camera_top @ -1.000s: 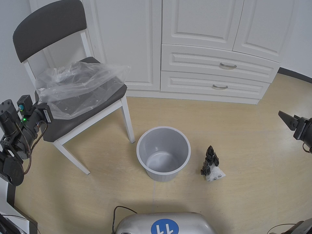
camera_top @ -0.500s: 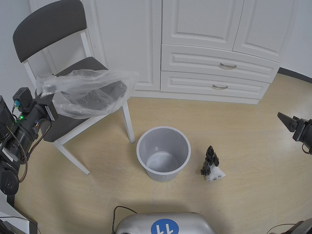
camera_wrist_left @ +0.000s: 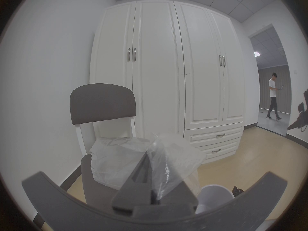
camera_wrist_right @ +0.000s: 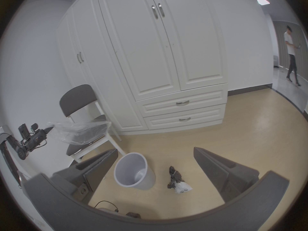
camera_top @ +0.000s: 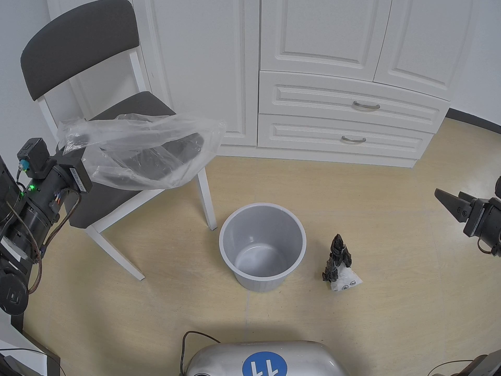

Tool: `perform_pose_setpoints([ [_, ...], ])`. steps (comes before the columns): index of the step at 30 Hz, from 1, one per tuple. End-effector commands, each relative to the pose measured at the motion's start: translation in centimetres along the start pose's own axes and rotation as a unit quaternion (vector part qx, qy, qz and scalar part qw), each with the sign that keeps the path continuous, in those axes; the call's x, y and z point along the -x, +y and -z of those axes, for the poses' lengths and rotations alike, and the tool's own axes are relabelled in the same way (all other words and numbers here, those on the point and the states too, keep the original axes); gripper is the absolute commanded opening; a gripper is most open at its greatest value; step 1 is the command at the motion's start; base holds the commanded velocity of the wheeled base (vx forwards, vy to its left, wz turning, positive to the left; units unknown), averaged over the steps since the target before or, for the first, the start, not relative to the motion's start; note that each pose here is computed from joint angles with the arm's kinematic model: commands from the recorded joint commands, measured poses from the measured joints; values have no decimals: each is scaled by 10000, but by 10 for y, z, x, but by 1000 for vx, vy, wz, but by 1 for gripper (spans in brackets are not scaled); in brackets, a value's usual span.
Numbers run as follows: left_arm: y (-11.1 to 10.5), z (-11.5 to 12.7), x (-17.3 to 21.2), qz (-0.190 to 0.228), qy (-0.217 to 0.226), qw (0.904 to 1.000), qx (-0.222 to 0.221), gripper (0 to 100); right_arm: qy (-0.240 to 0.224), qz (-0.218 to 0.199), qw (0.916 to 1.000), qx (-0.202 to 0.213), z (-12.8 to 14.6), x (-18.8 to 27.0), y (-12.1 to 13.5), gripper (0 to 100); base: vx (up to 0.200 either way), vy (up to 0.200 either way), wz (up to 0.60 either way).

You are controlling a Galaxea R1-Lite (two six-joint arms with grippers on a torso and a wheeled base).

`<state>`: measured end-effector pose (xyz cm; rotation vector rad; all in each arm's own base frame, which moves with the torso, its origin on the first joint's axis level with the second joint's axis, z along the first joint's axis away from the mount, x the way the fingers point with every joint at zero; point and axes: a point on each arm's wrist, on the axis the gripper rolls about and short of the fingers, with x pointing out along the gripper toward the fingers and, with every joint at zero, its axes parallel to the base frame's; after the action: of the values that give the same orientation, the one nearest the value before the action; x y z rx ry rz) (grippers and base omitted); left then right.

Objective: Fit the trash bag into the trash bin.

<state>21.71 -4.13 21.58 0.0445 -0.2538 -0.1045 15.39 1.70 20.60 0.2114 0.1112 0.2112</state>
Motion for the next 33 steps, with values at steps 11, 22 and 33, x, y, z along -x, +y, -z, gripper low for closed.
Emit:
perform_pose_setpoints([
  [11,0,-2,1,4,-38,10000,5,0,253,-691,9964,-420,5,1,4,100,0,0,0],
  [22,-13,-4,2,259,-91,9996,68,0,320,-800,9955,-384,8,2,7,100,0,0,0],
  [33,-49,-21,17,1155,-385,9919,355,0,898,-1779,9796,-246,22,-17,43,100,0,0,0],
])
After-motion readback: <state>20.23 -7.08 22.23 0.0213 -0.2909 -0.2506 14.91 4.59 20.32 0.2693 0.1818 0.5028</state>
